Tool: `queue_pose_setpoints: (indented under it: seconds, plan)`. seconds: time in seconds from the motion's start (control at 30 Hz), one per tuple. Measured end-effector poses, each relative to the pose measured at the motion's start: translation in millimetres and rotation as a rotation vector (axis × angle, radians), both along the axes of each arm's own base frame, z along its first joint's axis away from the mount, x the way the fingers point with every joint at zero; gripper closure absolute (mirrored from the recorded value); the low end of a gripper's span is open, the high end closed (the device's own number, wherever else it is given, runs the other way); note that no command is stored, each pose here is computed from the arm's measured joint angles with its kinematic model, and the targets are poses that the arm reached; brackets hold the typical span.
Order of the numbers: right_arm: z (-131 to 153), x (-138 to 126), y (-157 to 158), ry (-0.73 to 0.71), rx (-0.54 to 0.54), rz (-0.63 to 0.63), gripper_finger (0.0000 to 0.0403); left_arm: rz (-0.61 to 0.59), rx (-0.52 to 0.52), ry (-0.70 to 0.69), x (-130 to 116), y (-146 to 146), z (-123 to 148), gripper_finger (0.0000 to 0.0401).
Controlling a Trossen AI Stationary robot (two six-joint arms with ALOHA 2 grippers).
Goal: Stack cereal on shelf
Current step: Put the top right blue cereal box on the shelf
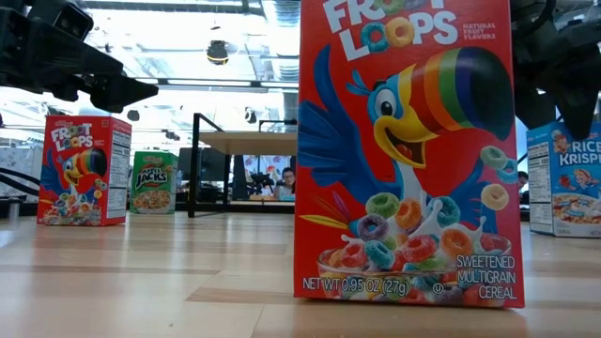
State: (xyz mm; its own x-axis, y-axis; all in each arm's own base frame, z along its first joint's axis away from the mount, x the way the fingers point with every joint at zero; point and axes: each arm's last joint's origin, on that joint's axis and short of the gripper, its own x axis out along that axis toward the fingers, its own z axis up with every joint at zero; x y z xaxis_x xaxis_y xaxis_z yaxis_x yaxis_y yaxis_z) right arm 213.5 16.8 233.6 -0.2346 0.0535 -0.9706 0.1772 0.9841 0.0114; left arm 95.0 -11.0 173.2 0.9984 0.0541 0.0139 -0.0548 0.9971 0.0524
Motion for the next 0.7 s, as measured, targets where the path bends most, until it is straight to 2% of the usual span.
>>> queue_pose_setpoints:
  seconds: [0.43,0.7]
  plan:
    - [1,-1,0,0.012,0.000,0.000,0.0224,0.000,0.000,0.000,0,0,0,0.0022]
    - [16,3,0,-0.016,0.002,0.000,0.0224,0.000,0.000,0.000,0,0,0,0.0022]
